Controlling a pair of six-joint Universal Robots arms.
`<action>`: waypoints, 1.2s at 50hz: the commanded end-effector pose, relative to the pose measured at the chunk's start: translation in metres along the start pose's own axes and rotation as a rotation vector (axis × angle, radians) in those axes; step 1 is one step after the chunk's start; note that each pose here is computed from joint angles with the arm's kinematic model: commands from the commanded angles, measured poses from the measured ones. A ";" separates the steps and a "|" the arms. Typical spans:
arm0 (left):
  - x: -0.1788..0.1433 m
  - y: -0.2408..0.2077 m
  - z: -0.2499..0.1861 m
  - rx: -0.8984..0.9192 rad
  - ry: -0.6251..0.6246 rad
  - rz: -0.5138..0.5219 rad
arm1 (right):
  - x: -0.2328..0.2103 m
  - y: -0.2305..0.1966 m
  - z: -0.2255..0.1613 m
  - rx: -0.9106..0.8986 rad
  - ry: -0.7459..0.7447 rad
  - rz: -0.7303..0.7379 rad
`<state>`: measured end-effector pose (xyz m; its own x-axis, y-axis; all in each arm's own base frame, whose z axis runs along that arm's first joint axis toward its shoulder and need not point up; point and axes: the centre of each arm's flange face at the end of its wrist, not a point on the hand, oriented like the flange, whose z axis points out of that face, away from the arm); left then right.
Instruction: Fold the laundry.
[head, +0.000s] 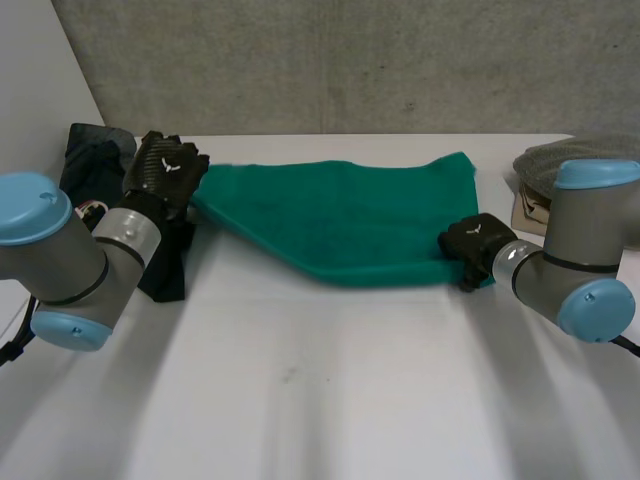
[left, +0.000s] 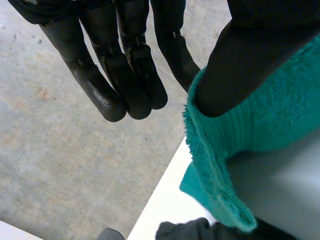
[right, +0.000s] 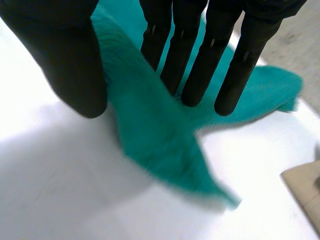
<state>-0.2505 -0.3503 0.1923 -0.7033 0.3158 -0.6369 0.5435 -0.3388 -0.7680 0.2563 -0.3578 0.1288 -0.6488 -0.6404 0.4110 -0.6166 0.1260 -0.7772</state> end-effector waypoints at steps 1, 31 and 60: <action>-0.007 -0.007 -0.007 -0.028 0.007 -0.016 | 0.015 -0.011 -0.010 -0.054 -0.021 -0.011; -0.016 0.004 -0.032 -0.175 0.065 -0.106 | 0.057 0.000 -0.032 -0.102 0.047 0.097; 0.018 -0.028 -0.076 -0.448 0.440 0.132 | 0.075 0.016 -0.087 -0.332 0.033 -0.164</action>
<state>-0.2232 -0.2310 0.1929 -0.3409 0.7619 -0.5507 0.8605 0.0169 -0.5092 0.1403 -0.3143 0.1871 -0.4581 -0.7470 0.4819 -0.8786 0.2981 -0.3731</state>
